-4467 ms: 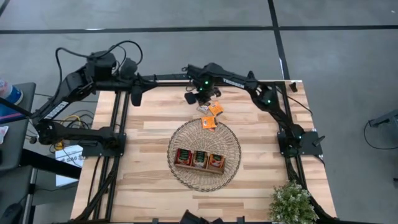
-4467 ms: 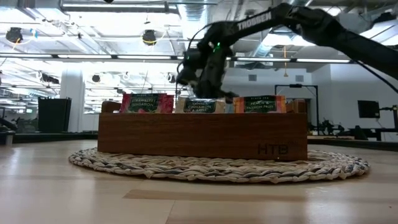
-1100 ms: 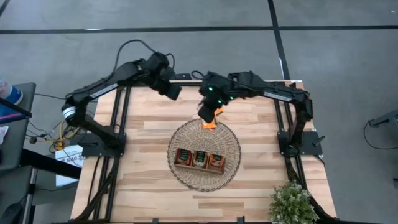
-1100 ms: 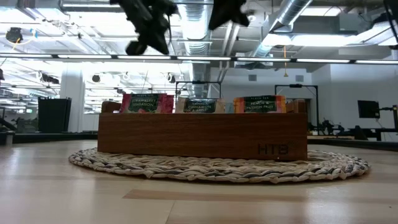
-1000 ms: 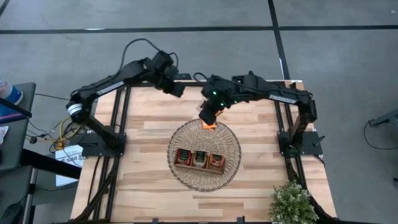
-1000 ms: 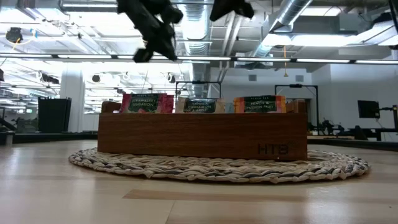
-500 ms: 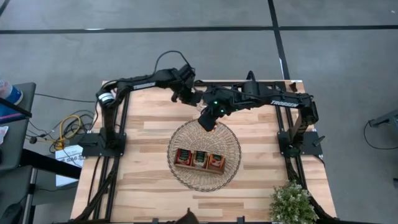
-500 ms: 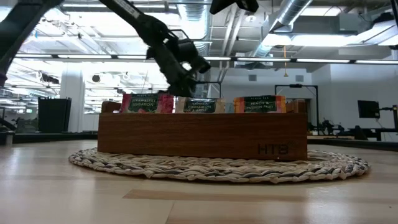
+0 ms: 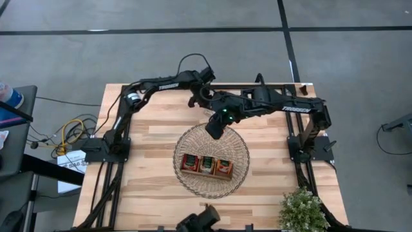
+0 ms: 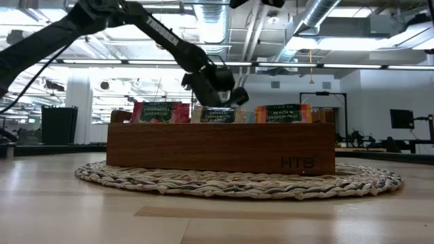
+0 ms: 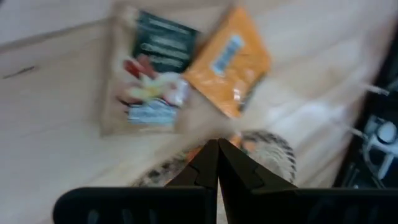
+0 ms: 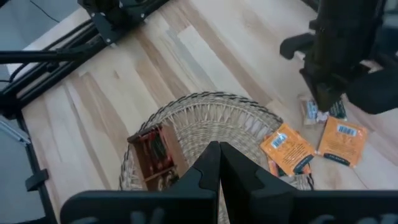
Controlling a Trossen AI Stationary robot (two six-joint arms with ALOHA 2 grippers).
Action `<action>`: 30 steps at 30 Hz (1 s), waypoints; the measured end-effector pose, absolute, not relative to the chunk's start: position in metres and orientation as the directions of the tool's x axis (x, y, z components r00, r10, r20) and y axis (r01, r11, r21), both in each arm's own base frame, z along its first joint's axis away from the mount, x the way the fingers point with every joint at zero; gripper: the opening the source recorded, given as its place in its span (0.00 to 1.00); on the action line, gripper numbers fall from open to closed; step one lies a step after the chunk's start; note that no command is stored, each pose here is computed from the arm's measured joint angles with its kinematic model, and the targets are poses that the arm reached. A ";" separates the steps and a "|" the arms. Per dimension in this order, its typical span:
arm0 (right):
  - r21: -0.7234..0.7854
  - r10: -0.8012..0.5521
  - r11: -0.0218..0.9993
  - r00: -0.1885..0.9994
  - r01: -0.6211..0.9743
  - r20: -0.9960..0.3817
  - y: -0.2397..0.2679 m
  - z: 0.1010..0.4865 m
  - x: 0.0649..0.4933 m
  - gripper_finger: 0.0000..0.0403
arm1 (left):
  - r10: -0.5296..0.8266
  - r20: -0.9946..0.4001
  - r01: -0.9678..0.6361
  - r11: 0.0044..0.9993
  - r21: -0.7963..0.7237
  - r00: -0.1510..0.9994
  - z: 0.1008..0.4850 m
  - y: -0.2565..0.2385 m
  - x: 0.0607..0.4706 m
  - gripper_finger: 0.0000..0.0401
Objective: Pick & Place Tea
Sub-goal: Put the orange tea bag into the right section of the wooden organizer
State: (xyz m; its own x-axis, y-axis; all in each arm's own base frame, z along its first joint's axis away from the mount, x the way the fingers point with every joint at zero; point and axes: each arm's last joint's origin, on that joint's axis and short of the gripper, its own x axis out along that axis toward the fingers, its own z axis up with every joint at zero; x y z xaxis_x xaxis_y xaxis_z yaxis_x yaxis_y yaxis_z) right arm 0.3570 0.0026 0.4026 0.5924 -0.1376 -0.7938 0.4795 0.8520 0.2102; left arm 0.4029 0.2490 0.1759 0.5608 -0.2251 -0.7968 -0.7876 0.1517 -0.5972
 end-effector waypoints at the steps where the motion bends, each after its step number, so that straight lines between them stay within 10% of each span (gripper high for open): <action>1: 0.205 -0.146 0.852 0.595 0.481 -0.790 0.005 0.404 0.356 0.00 | -0.225 -0.803 -0.797 0.141 -0.587 0.551 0.171 0.252 0.402 0.00; 30: 0.182 -0.178 0.873 0.644 0.452 -0.744 0.025 0.419 0.344 0.00 | -0.448 -0.702 -0.820 -0.152 -0.551 0.554 0.134 0.302 0.391 0.00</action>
State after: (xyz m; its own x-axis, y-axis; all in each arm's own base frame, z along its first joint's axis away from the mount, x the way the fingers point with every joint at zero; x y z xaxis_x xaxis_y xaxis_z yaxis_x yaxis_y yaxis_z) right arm 0.3436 0.0247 0.4186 0.6440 -0.1779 -0.7440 0.4518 0.8733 0.1822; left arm 0.3909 0.3024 0.1341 0.5543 -0.4477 -0.7016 -0.8205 -0.1525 -0.5510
